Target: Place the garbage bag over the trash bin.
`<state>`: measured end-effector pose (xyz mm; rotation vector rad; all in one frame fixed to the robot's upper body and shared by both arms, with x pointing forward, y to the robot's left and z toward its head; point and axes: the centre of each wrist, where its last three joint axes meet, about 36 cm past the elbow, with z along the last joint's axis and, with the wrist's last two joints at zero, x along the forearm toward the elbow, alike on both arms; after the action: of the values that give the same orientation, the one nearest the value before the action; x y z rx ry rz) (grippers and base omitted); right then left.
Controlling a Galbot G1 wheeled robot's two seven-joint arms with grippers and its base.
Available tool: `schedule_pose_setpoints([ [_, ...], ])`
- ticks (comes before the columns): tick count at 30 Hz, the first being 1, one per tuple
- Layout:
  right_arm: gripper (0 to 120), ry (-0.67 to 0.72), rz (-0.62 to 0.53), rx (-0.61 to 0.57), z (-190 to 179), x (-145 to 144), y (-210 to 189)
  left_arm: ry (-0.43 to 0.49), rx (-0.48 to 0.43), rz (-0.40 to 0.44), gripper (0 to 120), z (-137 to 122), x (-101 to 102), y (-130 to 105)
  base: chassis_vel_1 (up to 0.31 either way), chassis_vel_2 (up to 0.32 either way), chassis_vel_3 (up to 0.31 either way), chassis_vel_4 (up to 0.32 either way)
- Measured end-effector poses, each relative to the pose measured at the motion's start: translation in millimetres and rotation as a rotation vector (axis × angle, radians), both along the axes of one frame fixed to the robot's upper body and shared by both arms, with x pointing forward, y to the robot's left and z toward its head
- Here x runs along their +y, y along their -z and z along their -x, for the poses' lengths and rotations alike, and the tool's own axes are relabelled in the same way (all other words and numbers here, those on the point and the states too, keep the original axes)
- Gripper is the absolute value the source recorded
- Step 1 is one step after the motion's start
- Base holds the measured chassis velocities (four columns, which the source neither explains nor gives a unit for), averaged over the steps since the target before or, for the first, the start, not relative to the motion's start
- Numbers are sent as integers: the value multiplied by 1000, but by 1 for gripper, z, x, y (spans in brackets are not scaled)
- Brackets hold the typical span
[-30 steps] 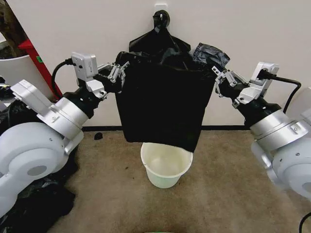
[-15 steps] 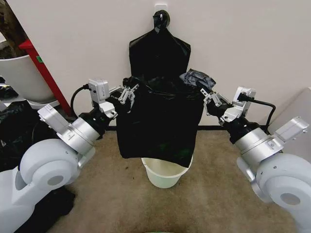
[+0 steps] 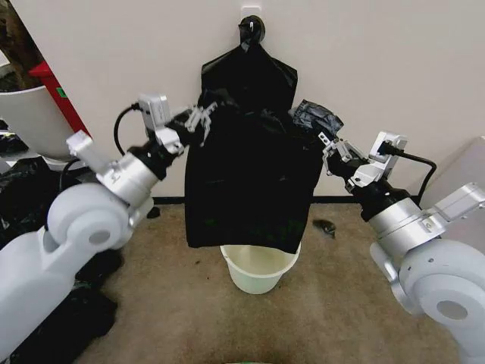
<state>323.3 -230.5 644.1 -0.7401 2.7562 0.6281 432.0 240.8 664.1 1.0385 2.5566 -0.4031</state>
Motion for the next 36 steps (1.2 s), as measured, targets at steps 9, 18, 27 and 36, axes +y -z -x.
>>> schedule_pose_setpoints([
  [9, 0, -17, -46, 34, 5, 10, 20, 39, 68, 50, 0, -15, -29, 37, 0, 0, 0, 0],
  [18, 0, -27, -104, 64, 5, 24, 45, 11, 78, 48, 0, -19, -29, 64, 0, 0, 0, 0],
  [27, 0, -43, -133, 100, 4, 40, 65, -47, 82, 24, 0, -12, -16, 90, 0, 0, 0, 0],
  [36, 0, -70, -171, 135, -2, 59, 81, -78, 87, -8, 0, 0, -8, 110, 0, 0, 0, 0],
])
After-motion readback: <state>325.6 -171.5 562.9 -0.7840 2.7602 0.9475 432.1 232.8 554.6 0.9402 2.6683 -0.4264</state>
